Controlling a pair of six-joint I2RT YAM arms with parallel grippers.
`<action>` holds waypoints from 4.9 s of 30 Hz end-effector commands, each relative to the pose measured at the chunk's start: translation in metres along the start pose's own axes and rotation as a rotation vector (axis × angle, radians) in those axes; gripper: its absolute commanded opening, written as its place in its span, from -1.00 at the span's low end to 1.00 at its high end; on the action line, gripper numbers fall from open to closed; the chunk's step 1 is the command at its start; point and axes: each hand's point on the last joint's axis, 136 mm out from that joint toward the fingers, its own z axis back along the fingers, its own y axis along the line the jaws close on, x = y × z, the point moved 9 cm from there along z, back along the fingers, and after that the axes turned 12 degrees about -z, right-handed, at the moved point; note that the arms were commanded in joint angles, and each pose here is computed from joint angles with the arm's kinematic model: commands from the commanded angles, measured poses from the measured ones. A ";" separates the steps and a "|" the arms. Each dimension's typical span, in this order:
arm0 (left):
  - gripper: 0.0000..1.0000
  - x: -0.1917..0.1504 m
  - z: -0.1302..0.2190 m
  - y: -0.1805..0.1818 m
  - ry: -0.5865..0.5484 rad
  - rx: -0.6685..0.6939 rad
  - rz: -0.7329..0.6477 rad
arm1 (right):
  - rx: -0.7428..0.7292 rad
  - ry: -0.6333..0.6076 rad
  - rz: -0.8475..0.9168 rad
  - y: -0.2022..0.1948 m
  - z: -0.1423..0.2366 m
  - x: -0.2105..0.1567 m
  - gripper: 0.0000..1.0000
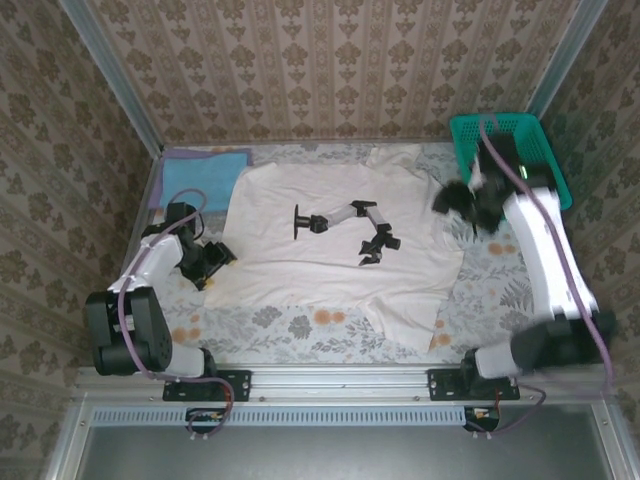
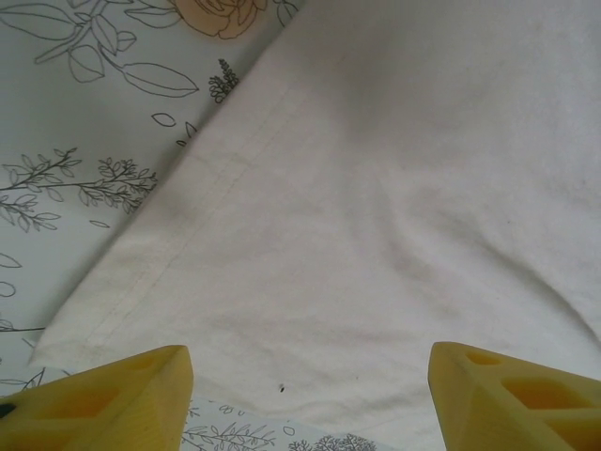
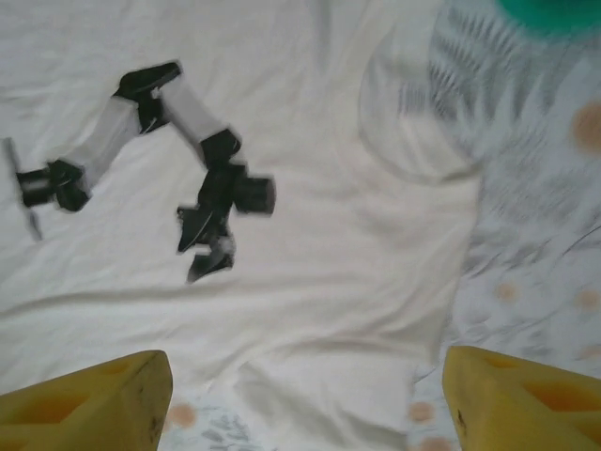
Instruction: Fold and stack the t-shirts
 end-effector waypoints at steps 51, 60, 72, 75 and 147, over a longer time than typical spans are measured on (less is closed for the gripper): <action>-0.27 -0.035 -0.019 0.053 0.047 0.105 0.172 | -0.189 0.369 -0.395 -0.128 -0.135 -0.197 -0.83; -0.16 -0.034 -0.013 0.054 0.034 0.155 0.139 | -0.181 0.341 -0.440 -0.129 -0.125 -0.197 -1.00; -0.37 -0.036 -0.018 0.059 0.068 0.191 0.131 | -0.154 0.357 -0.439 -0.118 -0.126 -0.192 -1.00; -0.37 -0.037 -0.018 0.060 0.072 0.212 0.129 | -0.144 0.358 -0.439 -0.117 -0.125 -0.191 -1.00; -1.00 0.046 0.030 -0.008 -0.031 0.012 0.096 | -0.031 0.035 -0.289 -0.006 -0.060 -0.065 -1.00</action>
